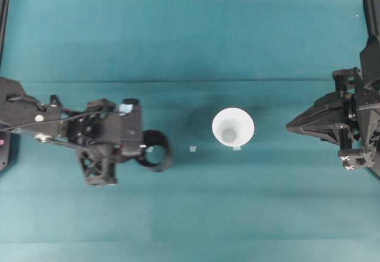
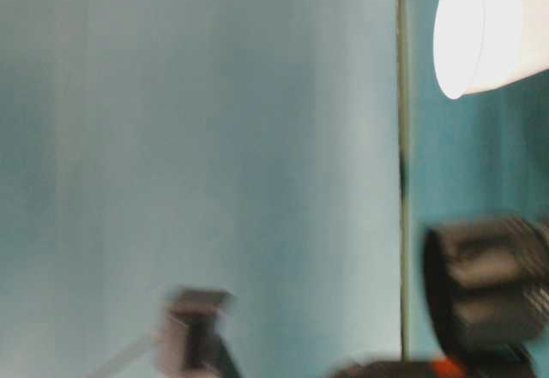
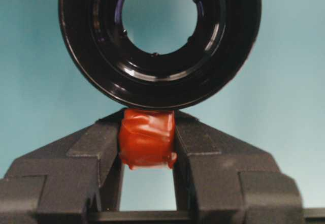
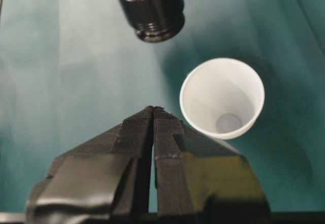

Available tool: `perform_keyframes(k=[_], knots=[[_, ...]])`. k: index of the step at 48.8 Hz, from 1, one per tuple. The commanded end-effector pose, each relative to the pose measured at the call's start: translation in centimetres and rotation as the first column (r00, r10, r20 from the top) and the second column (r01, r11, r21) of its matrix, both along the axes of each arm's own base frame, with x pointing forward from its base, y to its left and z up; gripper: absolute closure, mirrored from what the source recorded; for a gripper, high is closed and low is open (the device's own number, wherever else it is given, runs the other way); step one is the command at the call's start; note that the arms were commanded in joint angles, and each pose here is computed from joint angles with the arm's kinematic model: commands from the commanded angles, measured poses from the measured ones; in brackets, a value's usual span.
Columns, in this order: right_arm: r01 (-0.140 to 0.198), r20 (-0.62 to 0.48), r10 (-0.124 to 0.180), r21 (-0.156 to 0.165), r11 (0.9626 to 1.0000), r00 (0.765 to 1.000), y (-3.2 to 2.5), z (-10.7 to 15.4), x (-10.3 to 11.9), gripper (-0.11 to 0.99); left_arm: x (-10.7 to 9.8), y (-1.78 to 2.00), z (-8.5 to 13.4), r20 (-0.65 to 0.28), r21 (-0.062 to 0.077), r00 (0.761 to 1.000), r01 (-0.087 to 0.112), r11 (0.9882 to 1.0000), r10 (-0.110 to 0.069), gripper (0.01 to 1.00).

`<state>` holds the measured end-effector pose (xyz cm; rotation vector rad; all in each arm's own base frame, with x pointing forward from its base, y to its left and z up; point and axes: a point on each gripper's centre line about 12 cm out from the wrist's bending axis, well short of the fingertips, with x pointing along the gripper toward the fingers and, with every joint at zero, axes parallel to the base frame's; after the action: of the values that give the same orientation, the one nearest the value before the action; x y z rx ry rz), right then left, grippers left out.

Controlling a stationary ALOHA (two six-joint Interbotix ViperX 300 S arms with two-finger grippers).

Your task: Put the paper cup into the moved red handle cup holder.

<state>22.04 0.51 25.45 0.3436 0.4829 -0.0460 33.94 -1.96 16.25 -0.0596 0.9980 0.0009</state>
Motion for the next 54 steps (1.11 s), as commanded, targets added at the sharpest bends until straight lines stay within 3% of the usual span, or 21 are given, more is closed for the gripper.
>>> perform_keyframes(k=[1, 6, 9, 16, 22, 24, 31, 35, 38, 41, 46, 54], knots=[[0.006, 0.009, -0.006, 0.01, 0.9999, 1.0, -0.03, 0.3, 0.2, 0.97, 2.0, -0.21, 1.6, 0.048, 0.002, 0.999, 0.007, 1.0, -0.007, 0.725], [0.006, 0.009, -0.006, 0.01, 0.9999, 1.0, -0.03, 0.3, 0.2, 0.97, 3.7, -0.24, 1.9, 0.034, 0.006, 0.999, 0.008, 0.9999, -0.008, 0.725], [0.006, 0.009, -0.006, 0.01, 0.9999, 1.0, -0.03, 0.3, 0.2, 0.97, 4.7, -0.3, 1.7, 0.01, 0.019, 1.0, 0.024, 0.9995, -0.024, 0.725], [0.006, 0.01, -0.007, 0.01, 0.9999, 1.0, -0.03, 0.3, 0.2, 0.97, 6.0, 0.01, 0.7, -0.053, 0.052, 0.996, 0.068, 0.9963, -0.065, 0.725], [0.006, 0.009, -0.006, 0.01, 0.9999, 1.0, -0.03, 0.3, 0.2, 0.97, 6.6, 0.73, 0.3, -0.077, 0.069, 0.994, 0.081, 0.9943, -0.076, 0.725], [0.006, 0.009, -0.006, 0.01, 0.9999, 1.0, -0.03, 0.3, 0.2, 0.97, 6.6, 1.04, 0.2, -0.08, 0.071, 0.994, 0.078, 0.9944, -0.072, 0.725], [0.006, 0.01, -0.007, 0.01, 0.9999, 1.0, -0.03, 0.3, 0.2, 0.97, 6.6, 2.78, -0.1, -0.089, 0.072, 0.995, 0.039, 0.9967, -0.032, 0.724], [0.006, 0.007, -0.006, 0.01, 0.9999, 1.0, -0.03, 0.2, 0.1, 0.97, 6.4, 3.52, -0.4, -0.099, 0.073, 0.995, 0.024, 0.9971, -0.016, 0.725], [0.006, 0.006, -0.006, 0.008, 0.9999, 1.0, -0.04, 0.2, 0.1, 0.97, 6.3, 3.77, -0.7, -0.105, 0.073, 0.994, 0.019, 0.9971, -0.012, 0.724], [0.006, 0.007, -0.007, 0.01, 0.9999, 1.0, -0.03, 0.2, 0.1, 0.97, 6.3, 3.76, -1.0, -0.114, 0.073, 0.993, 0.02, 0.9972, -0.012, 0.725], [0.007, 0.006, -0.007, 0.01, 0.9999, 1.0, -0.04, 0.1, 0.1, 0.97, 6.3, 3.45, -1.3, -0.123, 0.073, 0.992, 0.031, 0.9968, -0.022, 0.724], [0.007, 0.004, -0.007, 0.01, 0.9999, 1.0, -0.04, -0.1, 0.0, 0.97, 6.3, 2.33, -1.8, -0.132, 0.071, 0.99, 0.059, 0.9957, -0.049, 0.724]])
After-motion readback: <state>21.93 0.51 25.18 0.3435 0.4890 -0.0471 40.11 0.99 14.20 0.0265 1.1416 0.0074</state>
